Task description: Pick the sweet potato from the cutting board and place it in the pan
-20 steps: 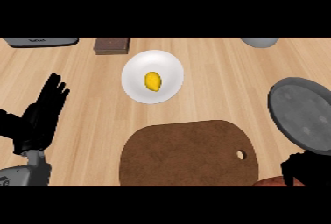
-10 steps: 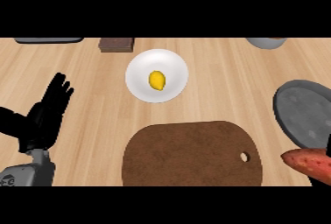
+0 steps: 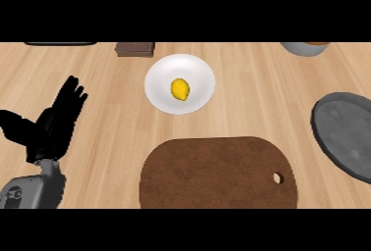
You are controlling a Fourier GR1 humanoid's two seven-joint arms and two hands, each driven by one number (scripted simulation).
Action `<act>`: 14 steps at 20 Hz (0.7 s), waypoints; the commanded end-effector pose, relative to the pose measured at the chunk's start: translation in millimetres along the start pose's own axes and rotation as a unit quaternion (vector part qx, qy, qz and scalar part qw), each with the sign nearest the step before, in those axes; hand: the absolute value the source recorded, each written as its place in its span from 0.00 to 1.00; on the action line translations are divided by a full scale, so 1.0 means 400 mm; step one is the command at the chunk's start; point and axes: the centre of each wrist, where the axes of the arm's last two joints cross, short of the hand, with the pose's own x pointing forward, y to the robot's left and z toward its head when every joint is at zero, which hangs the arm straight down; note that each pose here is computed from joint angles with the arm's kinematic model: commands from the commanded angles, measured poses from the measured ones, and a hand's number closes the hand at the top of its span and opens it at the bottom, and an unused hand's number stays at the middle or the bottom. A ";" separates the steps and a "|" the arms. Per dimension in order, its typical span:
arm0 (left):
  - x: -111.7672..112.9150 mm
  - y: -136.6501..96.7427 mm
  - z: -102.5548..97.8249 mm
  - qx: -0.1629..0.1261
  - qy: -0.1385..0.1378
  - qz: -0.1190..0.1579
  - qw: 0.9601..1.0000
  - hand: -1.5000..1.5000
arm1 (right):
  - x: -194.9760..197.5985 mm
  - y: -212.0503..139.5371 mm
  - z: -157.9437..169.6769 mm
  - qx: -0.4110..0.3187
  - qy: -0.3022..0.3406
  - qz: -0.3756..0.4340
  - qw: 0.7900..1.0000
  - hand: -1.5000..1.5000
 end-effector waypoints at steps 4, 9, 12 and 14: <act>-0.022 -0.011 0.014 -0.010 -0.002 -0.002 1.000 0.50 | -0.175 0.115 -0.022 0.026 -0.016 -0.035 0.999 1.00; 0.004 -0.023 -0.006 -0.012 -0.012 -0.007 1.000 0.50 | -0.229 0.175 -0.116 0.052 -0.032 -0.037 0.997 1.00; -0.011 -0.015 -0.012 -0.012 -0.001 -0.008 1.000 0.50 | -0.261 0.255 -0.091 0.065 -0.041 -0.033 0.997 1.00; 0.043 -0.024 -0.021 -0.008 0.001 0.007 1.000 0.50 | -0.250 0.322 -0.082 0.073 -0.021 -0.008 0.997 1.00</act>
